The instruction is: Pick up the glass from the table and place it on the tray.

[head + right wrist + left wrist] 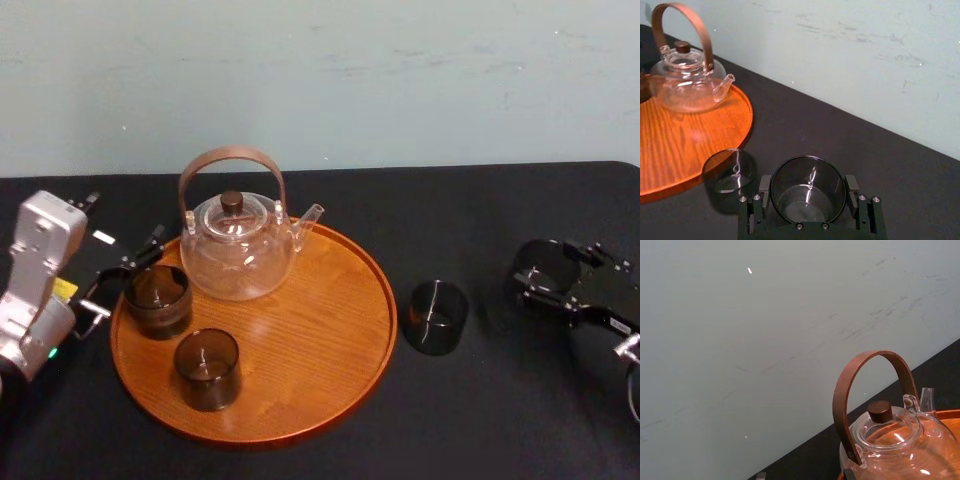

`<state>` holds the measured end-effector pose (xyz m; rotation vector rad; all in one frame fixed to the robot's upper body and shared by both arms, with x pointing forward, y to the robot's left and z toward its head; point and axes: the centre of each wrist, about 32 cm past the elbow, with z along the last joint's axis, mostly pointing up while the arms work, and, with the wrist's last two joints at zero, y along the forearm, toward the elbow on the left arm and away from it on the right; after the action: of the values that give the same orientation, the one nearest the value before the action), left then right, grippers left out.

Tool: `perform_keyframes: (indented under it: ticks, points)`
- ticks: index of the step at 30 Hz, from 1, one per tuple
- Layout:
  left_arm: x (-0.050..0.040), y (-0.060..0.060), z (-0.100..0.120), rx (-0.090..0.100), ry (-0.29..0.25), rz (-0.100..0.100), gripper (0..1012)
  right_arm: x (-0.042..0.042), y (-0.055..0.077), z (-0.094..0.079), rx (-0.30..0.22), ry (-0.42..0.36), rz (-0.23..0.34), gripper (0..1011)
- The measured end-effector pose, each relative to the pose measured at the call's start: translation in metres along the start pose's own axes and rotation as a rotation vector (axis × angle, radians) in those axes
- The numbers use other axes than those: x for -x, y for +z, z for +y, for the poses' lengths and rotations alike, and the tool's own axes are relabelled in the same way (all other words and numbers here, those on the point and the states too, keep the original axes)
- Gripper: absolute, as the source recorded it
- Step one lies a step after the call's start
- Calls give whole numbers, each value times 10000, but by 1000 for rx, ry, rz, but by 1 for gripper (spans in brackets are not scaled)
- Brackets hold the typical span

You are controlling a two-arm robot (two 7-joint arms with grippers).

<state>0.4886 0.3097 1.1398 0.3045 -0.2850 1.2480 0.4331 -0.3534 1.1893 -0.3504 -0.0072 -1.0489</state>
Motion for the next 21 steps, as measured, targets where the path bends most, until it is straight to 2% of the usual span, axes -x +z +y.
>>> perform_keyframes:
  ticks: [9,10,11,15,21]
  points:
    - [0,0,0,0,0,0,1002,53,-70,-147,12,54,-24,903]
    - [0,0,0,0,0,0,1001,111,-95,-190,12,131,-44,903]
    - [0,0,0,0,0,0,1001,111,-96,-190,12,130,-44,903]
    - [0,0,0,0,0,0,1001,203,-88,-162,11,208,-65,903]
    - [0,0,0,0,0,0,1001,242,-71,-136,6,239,-73,903]
